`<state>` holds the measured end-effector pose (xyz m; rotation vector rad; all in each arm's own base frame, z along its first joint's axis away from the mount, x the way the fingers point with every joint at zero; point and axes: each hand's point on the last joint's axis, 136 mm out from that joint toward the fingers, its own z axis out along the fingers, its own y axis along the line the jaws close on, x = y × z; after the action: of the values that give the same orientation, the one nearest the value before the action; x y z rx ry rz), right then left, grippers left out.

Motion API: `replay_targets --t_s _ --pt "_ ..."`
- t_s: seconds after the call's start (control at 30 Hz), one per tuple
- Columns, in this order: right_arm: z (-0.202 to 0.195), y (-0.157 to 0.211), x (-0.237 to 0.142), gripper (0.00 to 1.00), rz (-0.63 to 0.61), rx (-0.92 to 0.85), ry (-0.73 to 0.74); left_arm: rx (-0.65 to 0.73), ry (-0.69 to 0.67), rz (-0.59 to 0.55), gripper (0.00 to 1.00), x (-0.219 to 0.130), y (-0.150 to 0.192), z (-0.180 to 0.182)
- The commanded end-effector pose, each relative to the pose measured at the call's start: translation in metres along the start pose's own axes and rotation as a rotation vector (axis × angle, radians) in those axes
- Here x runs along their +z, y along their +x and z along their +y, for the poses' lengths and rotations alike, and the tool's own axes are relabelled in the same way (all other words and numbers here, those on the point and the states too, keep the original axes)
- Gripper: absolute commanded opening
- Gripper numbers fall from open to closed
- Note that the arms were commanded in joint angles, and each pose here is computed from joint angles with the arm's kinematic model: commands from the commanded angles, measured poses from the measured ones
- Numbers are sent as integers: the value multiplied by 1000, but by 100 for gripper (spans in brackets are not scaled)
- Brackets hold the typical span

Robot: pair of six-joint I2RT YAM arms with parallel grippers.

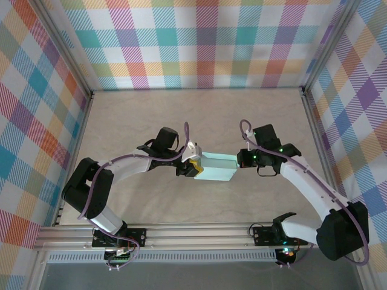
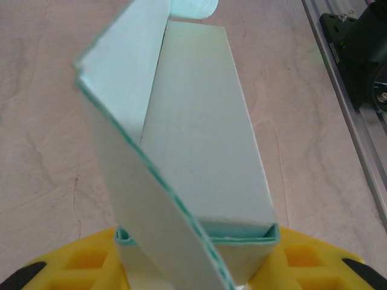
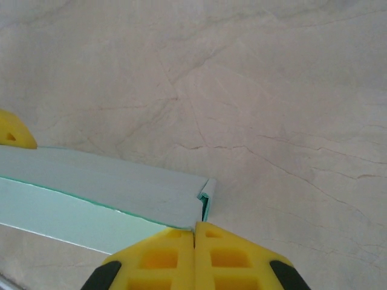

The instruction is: Fold the paper box

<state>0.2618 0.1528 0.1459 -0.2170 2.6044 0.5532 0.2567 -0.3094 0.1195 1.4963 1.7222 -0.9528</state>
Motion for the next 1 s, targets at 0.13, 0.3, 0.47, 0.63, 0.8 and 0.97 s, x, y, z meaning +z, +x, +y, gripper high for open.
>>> replay_targets --t_s 0.13,0.3,0.47,0.63,0.8,0.97 --pt "-9 -6 1 4 -111 93 72 -33 -42 21 40 1 7 5" --pt "-19 -1 5 3 -136 149 121 -37 -51 26 40 3 9 8" --pt "-21 2 12 3 -169 188 130 -54 -57 45 41 8 16 13" --pt "-22 10 19 4 -179 171 139 -58 -67 57 41 10 21 15" --pt "-20 9 18 3 -195 148 128 -70 -76 70 43 12 25 18" --pt "-19 3 11 3 -216 142 142 -101 -110 68 57 9 22 23"
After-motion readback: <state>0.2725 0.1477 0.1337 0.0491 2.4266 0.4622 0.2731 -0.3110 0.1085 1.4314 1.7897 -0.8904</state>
